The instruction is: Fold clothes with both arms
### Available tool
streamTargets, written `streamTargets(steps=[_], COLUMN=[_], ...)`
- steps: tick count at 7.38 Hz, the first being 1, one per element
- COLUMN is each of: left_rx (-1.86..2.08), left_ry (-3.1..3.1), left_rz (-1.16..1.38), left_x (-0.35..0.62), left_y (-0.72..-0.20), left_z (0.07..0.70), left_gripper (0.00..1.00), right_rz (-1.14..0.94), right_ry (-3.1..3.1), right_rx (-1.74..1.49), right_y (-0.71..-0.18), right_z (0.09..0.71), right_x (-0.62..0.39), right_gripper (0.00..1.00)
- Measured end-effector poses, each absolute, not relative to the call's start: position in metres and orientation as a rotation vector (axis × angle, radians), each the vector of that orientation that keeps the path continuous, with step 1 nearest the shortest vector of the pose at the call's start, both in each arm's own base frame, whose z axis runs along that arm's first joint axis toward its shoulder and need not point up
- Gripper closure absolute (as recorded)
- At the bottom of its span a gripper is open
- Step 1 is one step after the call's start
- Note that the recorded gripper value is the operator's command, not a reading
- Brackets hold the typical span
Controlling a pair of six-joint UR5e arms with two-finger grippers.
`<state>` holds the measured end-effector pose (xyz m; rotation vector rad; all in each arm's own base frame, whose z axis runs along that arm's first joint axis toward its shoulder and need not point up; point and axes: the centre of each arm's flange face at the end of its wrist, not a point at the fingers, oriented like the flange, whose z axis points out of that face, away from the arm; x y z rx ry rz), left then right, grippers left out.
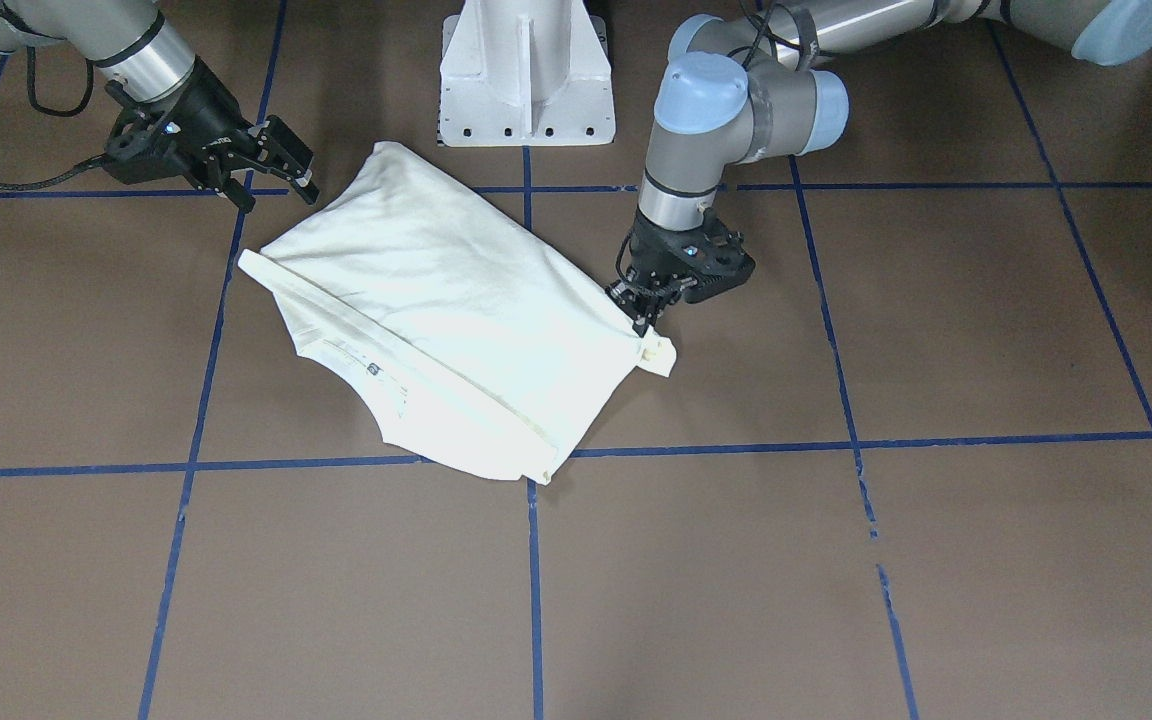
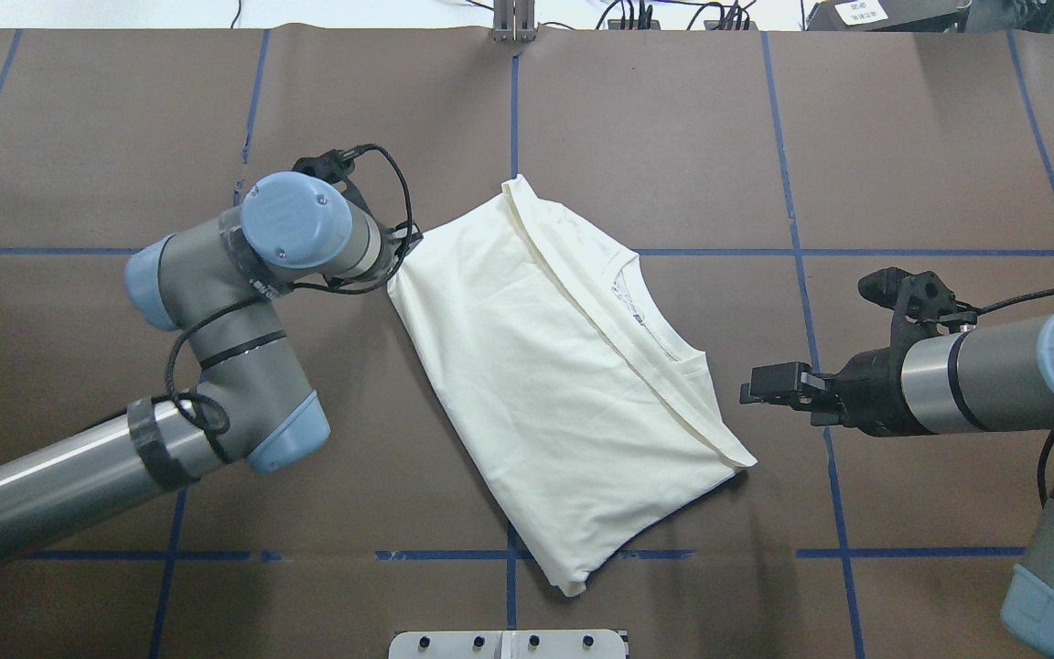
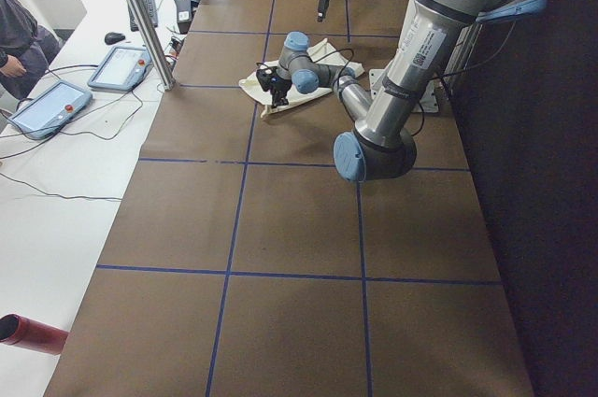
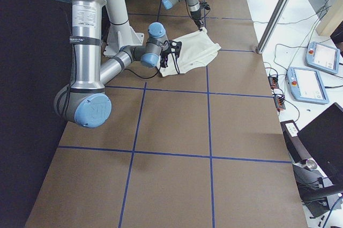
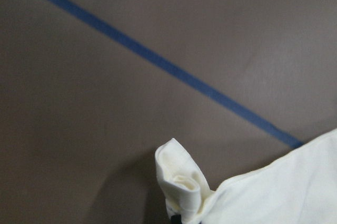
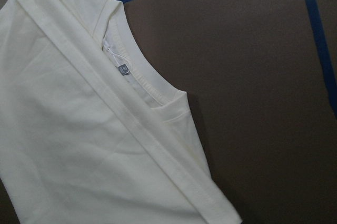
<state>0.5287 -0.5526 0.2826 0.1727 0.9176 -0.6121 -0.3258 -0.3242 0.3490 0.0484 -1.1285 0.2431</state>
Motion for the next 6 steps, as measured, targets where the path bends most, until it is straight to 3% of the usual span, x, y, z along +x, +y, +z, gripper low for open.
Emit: streamTargets(steps=[2,3,6], left_rx=[0.272,0.306,0.423], left_ry=[0.971,0.996,0.943], left_rz=[-0.581,-0.555,-0.492], left_x=[0.543,0.548,0.541], left_y=[-0.632,-0.647,-0.669], left_z=[0.257,0.243,0.252], left_gripper=[1.0,0.01,0.0], right_rz=[0.253,0.257,0.264], right_ry=[-1.128,-1.128,-1.127], right_rx=[0.053,0.056,0.062], right_y=[-0.328,-0.33,-0.334], right_z=[0.349,0.35,0.349], right_x=[-0.322,-0.321,-0.321], right_gripper=[0.0,0.0,0.0])
